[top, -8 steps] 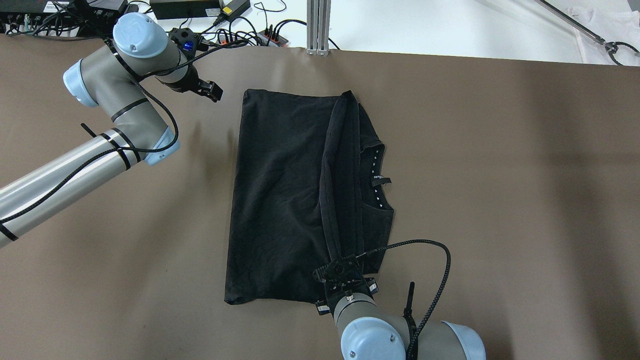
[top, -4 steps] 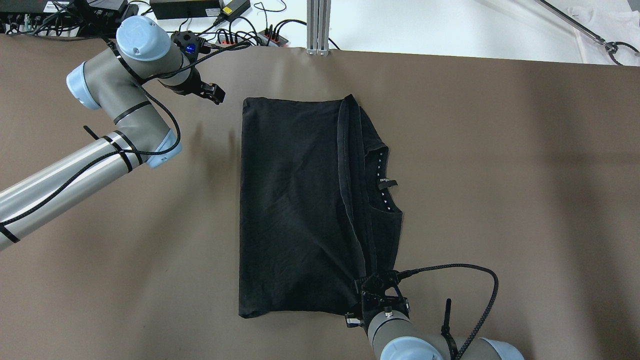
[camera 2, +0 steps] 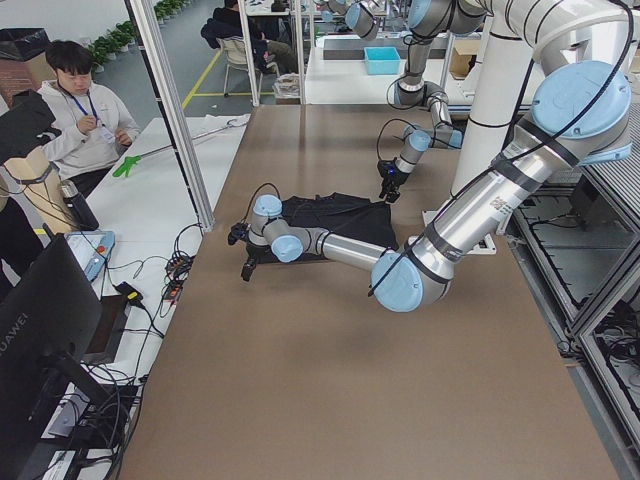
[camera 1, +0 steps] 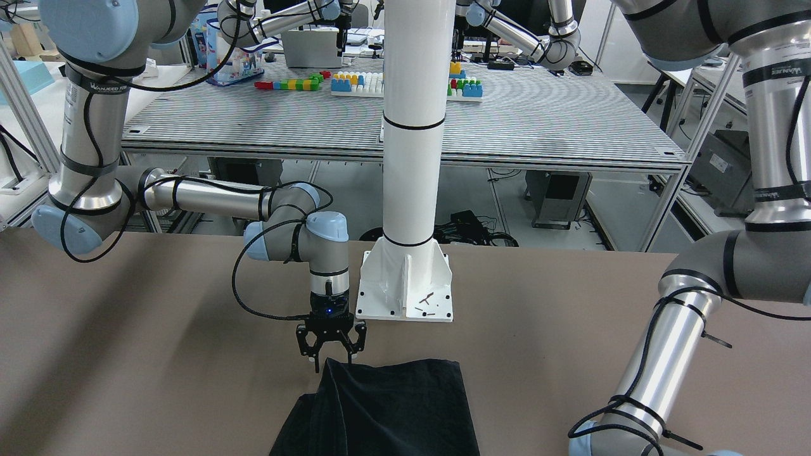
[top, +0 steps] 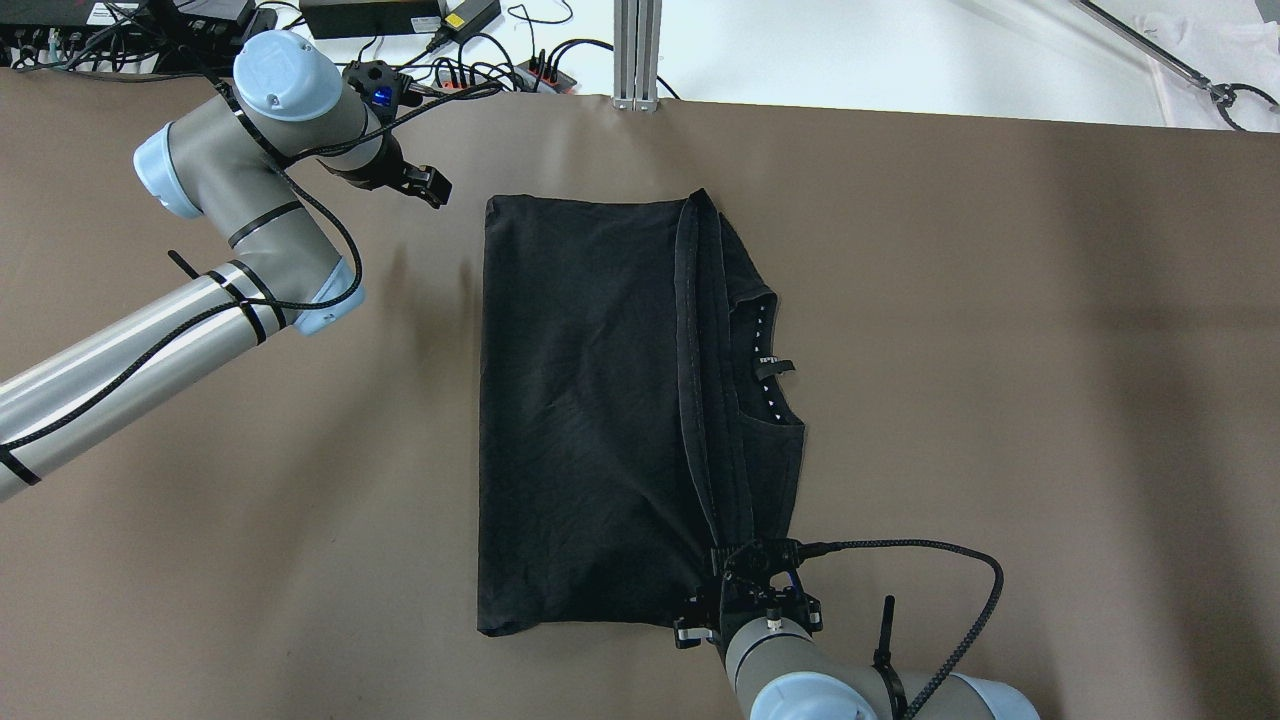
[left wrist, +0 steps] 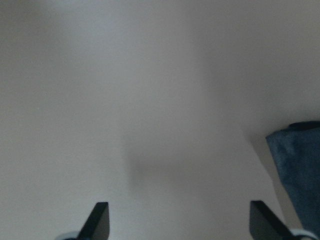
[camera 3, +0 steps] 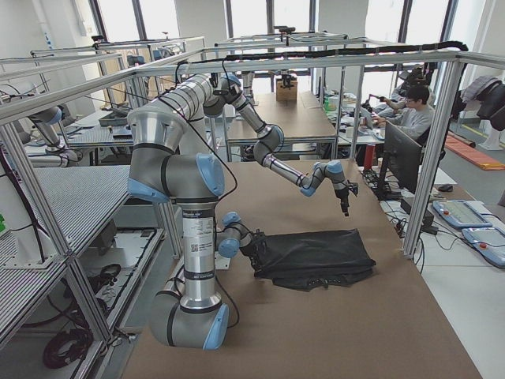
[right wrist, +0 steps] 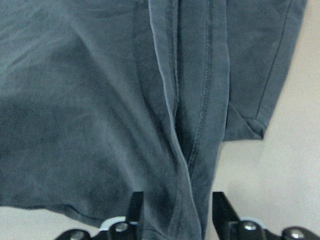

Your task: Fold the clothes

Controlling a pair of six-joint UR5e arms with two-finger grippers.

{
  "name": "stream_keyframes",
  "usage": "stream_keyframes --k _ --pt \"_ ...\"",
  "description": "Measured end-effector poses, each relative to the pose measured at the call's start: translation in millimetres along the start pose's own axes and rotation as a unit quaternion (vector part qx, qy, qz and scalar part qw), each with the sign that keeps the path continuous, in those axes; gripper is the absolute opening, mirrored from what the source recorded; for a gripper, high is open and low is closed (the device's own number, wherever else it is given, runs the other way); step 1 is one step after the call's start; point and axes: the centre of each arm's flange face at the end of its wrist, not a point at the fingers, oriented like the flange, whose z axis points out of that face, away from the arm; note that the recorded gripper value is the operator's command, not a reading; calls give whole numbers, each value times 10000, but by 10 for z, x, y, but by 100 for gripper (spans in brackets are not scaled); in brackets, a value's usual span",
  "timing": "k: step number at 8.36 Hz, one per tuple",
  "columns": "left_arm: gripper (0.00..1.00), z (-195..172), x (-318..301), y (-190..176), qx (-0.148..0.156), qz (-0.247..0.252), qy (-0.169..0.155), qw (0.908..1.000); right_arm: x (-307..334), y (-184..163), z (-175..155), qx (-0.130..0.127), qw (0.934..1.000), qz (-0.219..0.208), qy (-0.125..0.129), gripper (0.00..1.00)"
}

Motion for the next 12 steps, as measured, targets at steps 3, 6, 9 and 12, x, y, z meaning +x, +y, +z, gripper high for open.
stream_keyframes --k 3,6,9,12 --pt "100 -4 6 -6 3 0 3 10000 8 -571 30 254 9995 -194 78 93" --pt "100 -2 7 -7 2 -7 2 10000 -232 -1024 456 206 9989 -236 345 93" --pt "100 3 3 -6 -4 -1 -4 10000 -247 -1229 866 63 9957 -531 751 93" --pt "100 7 0 -3 -10 2 -8 10000 -151 -1263 970 -97 9920 -742 1019 93"
